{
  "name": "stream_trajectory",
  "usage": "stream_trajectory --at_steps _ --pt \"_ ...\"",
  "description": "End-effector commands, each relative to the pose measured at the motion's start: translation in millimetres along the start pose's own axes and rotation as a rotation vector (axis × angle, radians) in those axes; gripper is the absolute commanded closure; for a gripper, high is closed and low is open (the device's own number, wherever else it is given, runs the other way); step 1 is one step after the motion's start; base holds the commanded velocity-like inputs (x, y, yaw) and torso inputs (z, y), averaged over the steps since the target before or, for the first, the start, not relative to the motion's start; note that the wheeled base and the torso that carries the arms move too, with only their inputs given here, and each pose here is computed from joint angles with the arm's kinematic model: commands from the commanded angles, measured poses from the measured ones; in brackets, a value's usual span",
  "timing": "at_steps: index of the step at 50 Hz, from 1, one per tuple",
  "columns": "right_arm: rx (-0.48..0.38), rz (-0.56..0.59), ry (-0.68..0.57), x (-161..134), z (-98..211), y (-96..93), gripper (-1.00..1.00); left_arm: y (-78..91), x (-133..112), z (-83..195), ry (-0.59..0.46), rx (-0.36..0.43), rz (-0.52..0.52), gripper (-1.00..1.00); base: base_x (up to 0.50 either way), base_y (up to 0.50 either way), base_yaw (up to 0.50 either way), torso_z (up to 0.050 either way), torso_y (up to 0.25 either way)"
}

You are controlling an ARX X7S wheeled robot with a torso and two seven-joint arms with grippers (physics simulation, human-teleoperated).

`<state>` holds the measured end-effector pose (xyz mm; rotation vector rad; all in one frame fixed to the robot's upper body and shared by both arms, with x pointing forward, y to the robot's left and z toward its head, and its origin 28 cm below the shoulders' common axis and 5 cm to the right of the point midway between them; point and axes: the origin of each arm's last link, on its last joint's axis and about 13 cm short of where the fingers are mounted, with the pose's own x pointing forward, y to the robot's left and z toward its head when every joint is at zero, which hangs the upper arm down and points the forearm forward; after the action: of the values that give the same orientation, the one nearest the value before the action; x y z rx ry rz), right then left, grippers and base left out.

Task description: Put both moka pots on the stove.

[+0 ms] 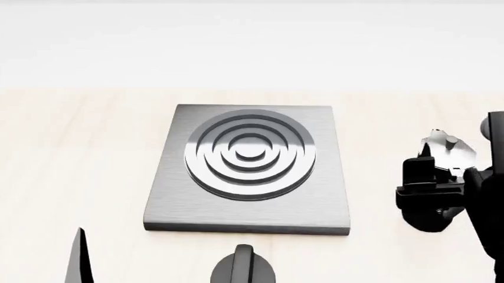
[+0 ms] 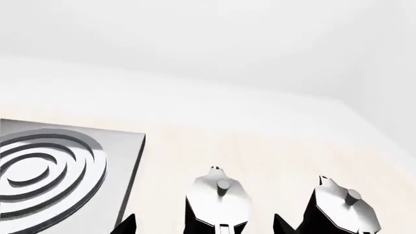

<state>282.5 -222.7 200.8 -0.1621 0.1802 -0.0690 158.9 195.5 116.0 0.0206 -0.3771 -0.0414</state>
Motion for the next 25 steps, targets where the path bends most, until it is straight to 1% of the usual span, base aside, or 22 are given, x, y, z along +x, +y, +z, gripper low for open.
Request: stream_trajectory --at_steps 1,25 --pt "0.001 0.004 0.079 16.4 -5.9 -5.0 -1.00 -1.3 -0.3 -0.2 0.001 -0.005 -0.007 -1.00 0.00 0.00 0.00 0.000 0.000" --pt "0.016 -0.001 0.159 37.5 -28.3 -9.6 -1.00 -2.2 -0.2 -1.8 0.006 -0.002 -0.011 -1.00 0.00 0.00 0.00 0.000 0.000"
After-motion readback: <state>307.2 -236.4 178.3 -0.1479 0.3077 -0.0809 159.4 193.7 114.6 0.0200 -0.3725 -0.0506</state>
